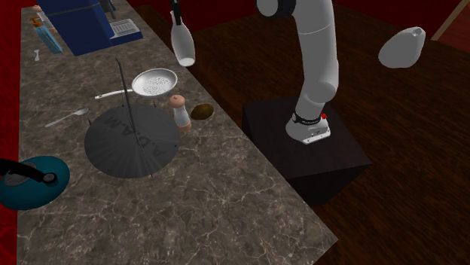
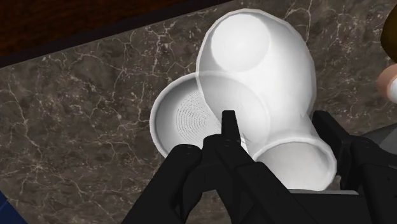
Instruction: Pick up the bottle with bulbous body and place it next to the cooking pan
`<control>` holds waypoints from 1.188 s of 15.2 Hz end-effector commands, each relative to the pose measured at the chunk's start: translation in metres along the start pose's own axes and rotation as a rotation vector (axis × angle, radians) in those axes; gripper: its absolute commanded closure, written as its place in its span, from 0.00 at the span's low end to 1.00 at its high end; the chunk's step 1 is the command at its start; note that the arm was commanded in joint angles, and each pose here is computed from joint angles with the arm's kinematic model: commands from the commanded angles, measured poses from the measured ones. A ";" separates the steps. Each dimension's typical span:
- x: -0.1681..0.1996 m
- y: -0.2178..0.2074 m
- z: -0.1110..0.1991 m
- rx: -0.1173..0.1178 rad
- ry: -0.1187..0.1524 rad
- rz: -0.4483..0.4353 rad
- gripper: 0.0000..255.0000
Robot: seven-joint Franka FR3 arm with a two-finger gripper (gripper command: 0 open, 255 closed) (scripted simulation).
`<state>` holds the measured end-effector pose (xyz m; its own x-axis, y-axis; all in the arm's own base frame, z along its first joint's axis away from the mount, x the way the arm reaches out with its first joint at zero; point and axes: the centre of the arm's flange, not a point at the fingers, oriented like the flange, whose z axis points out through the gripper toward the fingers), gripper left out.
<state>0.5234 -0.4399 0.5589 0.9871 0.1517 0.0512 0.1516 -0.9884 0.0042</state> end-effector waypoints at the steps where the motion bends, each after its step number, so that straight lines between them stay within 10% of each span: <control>1: 0.000 0.009 0.008 -0.001 0.001 -0.001 1.00; 18: -0.005 0.009 0.098 -0.001 0.001 -0.001 1.00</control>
<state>0.5253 -0.4486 0.4653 0.9869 0.1531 0.0513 0.1530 -0.9882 0.0041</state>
